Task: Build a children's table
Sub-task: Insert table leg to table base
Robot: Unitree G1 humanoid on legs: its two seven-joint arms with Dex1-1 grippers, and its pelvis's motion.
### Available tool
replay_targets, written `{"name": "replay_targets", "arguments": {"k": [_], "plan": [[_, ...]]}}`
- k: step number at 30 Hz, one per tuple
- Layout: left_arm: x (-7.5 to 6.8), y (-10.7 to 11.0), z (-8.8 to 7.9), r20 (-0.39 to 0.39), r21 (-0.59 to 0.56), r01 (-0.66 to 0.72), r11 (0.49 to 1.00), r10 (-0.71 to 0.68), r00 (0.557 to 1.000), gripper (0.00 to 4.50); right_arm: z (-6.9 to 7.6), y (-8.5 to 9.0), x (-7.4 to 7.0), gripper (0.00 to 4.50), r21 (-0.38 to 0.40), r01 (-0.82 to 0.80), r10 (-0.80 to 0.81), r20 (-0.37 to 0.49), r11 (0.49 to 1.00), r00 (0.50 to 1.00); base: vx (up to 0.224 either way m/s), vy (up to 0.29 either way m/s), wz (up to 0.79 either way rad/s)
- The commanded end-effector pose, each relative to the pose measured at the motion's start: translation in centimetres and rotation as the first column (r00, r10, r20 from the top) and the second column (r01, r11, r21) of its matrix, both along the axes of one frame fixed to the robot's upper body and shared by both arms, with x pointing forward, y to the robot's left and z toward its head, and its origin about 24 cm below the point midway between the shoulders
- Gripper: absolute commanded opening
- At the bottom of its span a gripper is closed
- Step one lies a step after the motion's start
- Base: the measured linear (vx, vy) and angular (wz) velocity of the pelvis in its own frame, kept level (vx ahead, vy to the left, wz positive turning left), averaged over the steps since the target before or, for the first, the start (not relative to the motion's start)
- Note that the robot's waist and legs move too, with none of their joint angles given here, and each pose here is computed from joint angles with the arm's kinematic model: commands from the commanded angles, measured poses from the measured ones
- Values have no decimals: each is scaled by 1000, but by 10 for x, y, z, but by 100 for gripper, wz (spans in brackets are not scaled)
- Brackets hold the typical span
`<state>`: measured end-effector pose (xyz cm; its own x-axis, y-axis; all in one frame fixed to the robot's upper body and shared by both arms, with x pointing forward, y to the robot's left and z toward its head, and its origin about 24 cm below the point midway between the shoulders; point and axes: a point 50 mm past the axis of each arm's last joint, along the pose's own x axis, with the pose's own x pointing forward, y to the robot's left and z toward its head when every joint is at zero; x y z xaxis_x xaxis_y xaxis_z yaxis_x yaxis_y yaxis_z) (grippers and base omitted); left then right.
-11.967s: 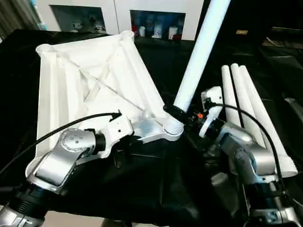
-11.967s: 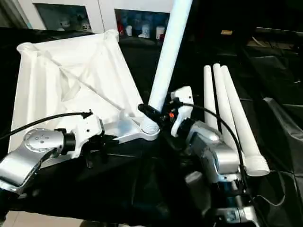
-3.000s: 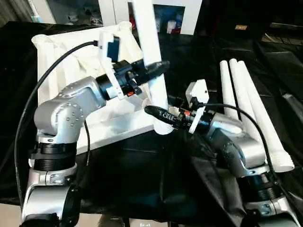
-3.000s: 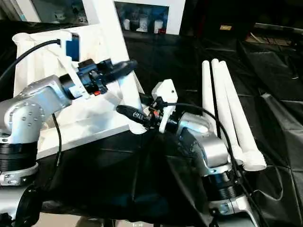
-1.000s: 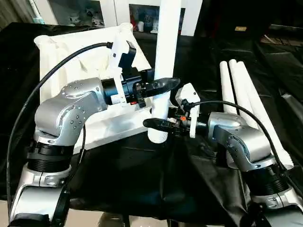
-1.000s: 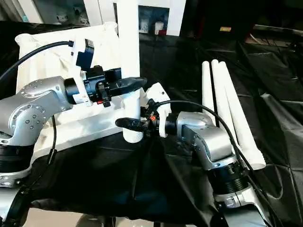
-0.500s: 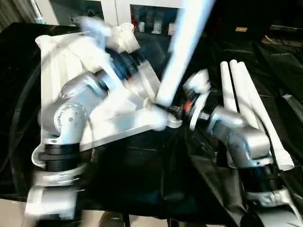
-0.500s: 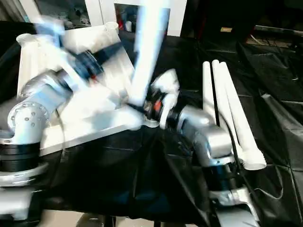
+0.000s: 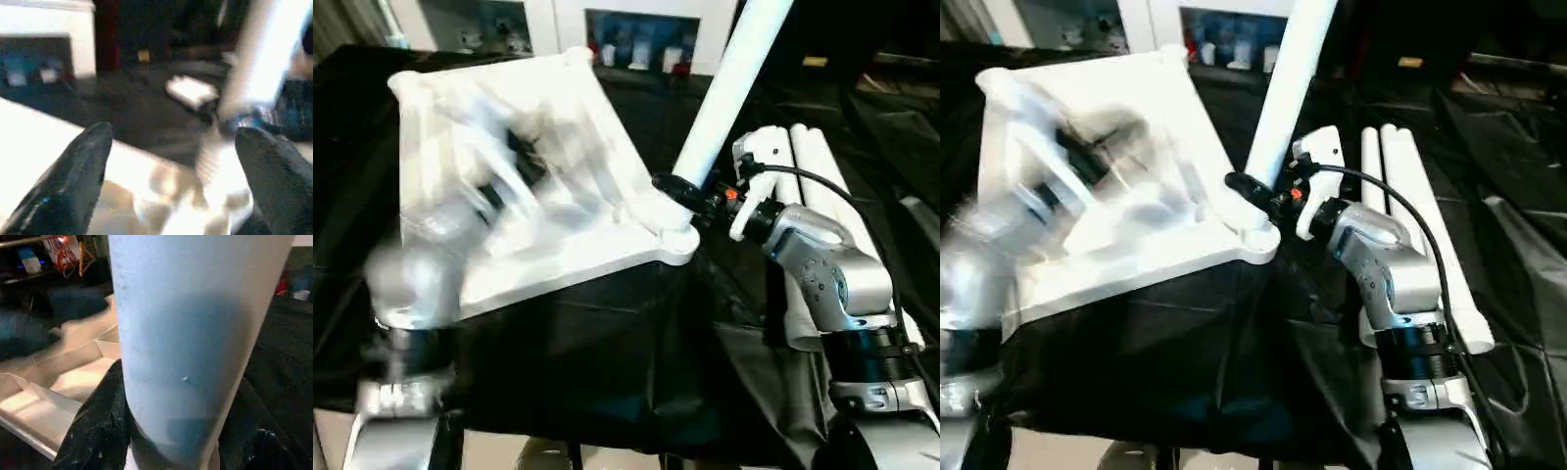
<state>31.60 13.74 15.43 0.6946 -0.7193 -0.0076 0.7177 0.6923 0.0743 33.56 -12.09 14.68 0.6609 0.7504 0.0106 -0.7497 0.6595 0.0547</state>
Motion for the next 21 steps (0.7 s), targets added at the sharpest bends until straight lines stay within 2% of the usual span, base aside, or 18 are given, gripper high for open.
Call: {"name": "replay_targets", "arguments": {"k": [1, 3, 5, 10, 11, 14, 17, 20, 21], "plan": [[0, 0, -8, 15, 150, -51, 987, 49, 999, 450, 1, 0, 1, 187, -24, 5, -5, 21, 1000, 1000, 0, 0, 0], [-1, -2, -10, -12, 152, -12, 988, 14, 1000, 450, 0, 1, 1, 187, -29, 5, -5, 21, 1000, 1000, 0, 0, 0], [-10, -5, -12, -54, 154, 110, 982, -102, 993, 450, -2, 3, 0, 187, -36, -1, 2, 20, 999, 1000, 0, 0, 0], [-20, -5, -26, -107, 207, 178, 962, -158, 982, 450, -4, 3, -1, 187, -50, -4, 5, 16, 999, 1000, 0, 0, 0], [-20, -6, -31, -127, 218, 186, 958, -161, 979, 422, -5, 3, -1, 187, -61, -6, 7, 15, 998, 1000, 0, 0, 0], [-20, -7, -34, -153, 215, 203, 955, -173, 973, 416, -6, 2, -1, 187, -69, -5, 6, 13, 998, 1000, 0, 0, 0], [-19, -7, -36, -180, 242, 218, 946, -177, 968, 371, -7, 0, -1, 187, -84, -3, 4, 14, 996, 1000, 0, 0, 0], [-16, -4, -39, -191, 294, 214, 932, -162, 968, 366, -7, 0, -1, 187, -86, -2, 4, 16, 996, 1000, 0, 0, 0], [-14, -3, -39, -191, 311, 207, 928, -152, 970, 330, -7, 0, -1, 187, -86, -3, 4, 16, 996, 1000, 0, 0, 0]]}}
